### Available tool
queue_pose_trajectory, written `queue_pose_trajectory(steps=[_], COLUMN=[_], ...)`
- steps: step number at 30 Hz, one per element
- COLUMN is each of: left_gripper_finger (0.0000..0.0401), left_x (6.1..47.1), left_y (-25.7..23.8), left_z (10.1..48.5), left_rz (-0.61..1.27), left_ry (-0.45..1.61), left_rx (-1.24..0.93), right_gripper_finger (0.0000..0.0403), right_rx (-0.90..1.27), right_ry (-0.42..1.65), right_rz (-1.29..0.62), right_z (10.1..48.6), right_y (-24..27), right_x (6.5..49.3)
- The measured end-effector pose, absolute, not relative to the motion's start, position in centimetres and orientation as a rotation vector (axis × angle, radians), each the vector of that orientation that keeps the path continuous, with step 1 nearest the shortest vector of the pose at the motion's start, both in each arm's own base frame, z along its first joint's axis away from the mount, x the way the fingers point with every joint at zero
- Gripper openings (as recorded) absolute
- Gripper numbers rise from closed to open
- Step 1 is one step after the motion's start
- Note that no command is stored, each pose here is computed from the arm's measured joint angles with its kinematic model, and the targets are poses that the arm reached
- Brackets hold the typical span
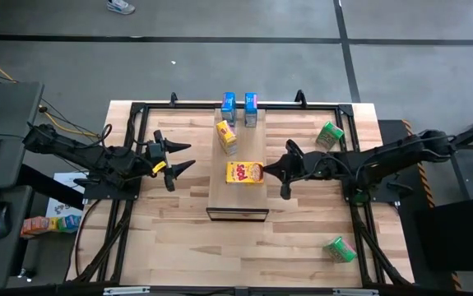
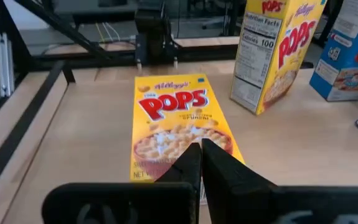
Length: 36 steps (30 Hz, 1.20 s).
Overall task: Stack cereal on shelf
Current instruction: Put the yellow cereal box on the shelf
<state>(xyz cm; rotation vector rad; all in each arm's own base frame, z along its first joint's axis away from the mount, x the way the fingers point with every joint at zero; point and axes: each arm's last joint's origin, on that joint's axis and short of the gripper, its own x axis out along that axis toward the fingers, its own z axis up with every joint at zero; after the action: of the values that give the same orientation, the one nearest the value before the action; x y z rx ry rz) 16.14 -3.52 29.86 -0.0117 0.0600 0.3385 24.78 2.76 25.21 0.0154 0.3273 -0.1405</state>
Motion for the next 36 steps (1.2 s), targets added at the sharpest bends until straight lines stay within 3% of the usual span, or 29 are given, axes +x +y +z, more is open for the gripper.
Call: queue_pose_trajectory(steps=[9, 36], left_gripper_finger=[0.0243, 0.0243], left_x=[16.1, 16.1], left_y=[-3.5, -3.5], left_z=[29.8, 29.8], left_rz=[0.338, 0.339], left_ry=[0.06, 0.068], left_rx=[-0.012, -0.008], right_gripper_finger=[0.0, 0.0], right_rx=[0.051, 0.056], right_ry=[0.268, 0.398], right_rz=[-0.125, -0.17], right_z=[25.5, 23.8], right_y=[2.9, 2.9], right_x=[25.2, 25.4])
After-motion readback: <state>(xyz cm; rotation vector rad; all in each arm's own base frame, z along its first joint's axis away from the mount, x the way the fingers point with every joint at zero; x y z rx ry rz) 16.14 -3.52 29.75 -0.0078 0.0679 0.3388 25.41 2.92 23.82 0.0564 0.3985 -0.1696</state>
